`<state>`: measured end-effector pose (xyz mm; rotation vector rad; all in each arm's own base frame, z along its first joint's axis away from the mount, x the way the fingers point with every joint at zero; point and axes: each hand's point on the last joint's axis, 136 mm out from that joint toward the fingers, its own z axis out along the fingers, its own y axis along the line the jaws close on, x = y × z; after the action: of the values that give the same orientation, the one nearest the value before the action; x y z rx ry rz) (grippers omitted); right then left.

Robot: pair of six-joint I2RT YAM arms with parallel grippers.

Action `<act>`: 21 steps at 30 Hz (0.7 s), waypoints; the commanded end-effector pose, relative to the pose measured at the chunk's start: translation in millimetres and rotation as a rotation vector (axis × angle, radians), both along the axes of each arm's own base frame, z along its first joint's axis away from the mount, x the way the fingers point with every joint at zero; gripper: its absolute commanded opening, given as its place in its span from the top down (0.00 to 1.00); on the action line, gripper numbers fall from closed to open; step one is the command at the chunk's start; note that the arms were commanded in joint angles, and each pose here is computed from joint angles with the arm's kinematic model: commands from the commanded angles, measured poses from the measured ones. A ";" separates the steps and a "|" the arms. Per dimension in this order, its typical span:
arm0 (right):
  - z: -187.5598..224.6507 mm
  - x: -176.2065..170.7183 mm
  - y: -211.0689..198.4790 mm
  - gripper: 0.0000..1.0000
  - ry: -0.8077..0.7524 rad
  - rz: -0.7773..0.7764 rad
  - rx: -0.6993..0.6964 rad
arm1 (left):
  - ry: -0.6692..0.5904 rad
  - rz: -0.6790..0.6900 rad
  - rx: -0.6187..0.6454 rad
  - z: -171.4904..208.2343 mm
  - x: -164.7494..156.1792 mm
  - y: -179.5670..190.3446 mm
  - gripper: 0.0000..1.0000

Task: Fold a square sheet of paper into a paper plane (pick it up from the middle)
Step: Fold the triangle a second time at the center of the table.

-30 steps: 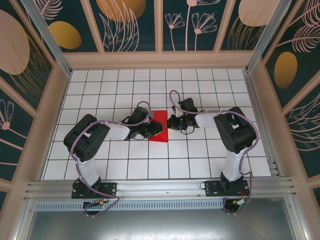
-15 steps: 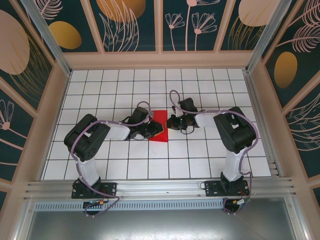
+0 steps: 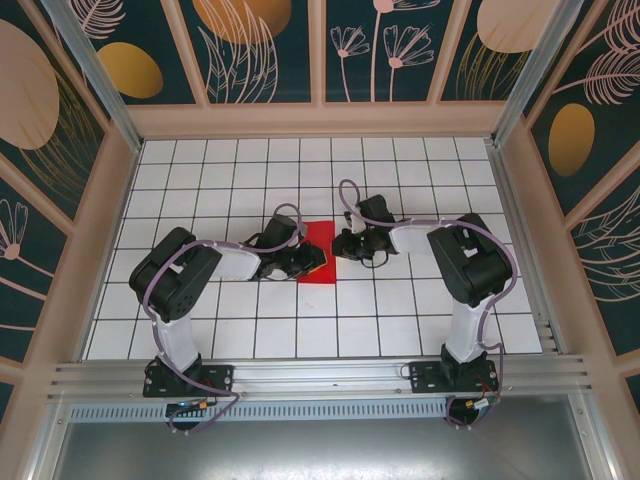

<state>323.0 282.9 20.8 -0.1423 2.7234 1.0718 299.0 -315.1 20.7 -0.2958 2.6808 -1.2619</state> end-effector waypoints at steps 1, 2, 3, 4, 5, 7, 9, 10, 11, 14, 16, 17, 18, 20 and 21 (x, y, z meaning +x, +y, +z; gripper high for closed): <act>17.9 11.2 -2.9 0.81 -0.036 -0.034 -0.007 | 0.067 0.025 0.082 -26.3 -8.7 16.2 0.79; 23.2 13.4 -4.5 0.80 -0.049 -0.046 -0.006 | 0.067 0.026 0.084 -26.9 -8.8 16.7 0.79; 28.8 16.0 -6.2 0.80 -0.065 -0.058 -0.007 | 0.069 0.025 0.085 -27.2 -9.4 16.8 0.79; 32.5 17.1 -7.3 0.80 -0.076 -0.064 -0.008 | 0.069 0.026 0.085 -27.4 -9.7 16.8 0.79; 35.1 17.8 -9.8 0.81 -0.087 -0.070 -0.013 | 0.068 0.027 0.085 -27.3 -9.6 17.0 0.79; 37.1 16.7 -11.2 0.83 -0.095 -0.069 -0.019 | 0.069 0.027 0.087 -28.3 -9.6 17.2 0.79; 35.1 11.8 -8.7 0.88 -0.083 -0.051 -0.011 | 0.070 0.029 0.088 -28.7 -9.7 17.4 0.80; 34.4 9.3 -7.0 0.89 -0.080 -0.043 -0.010 | 0.071 0.031 0.089 -28.7 -9.4 17.7 0.81; 32.9 6.4 -4.2 0.91 -0.074 -0.032 -0.008 | 0.072 0.030 0.091 -29.2 -9.9 18.0 0.81; 30.4 0.8 4.9 0.93 -0.063 -0.001 0.003 | 0.075 0.034 0.095 -30.4 -10.2 18.8 0.81; 27.0 0.2 8.8 0.94 -0.056 0.009 -0.001 | 0.076 0.034 0.094 -30.3 -10.1 18.7 0.81; 25.1 1.0 9.8 0.95 -0.052 0.011 -0.003 | 0.078 0.035 0.095 -30.7 -10.5 19.0 0.81; 22.7 1.1 10.4 0.95 -0.046 0.014 -0.004 | 0.075 0.036 0.095 -30.3 -9.9 18.9 0.81; 18.7 2.2 11.1 0.95 -0.037 0.016 -0.011 | 0.078 0.037 0.097 -31.1 -10.2 19.4 0.81; 16.1 2.1 11.1 0.95 -0.031 0.018 -0.015 | 0.079 0.038 0.097 -31.5 -10.2 19.5 0.82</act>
<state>323.6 289.4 40.8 -0.1674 2.6872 1.0378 299.6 -313.3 18.8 -0.3069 2.6836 -1.2435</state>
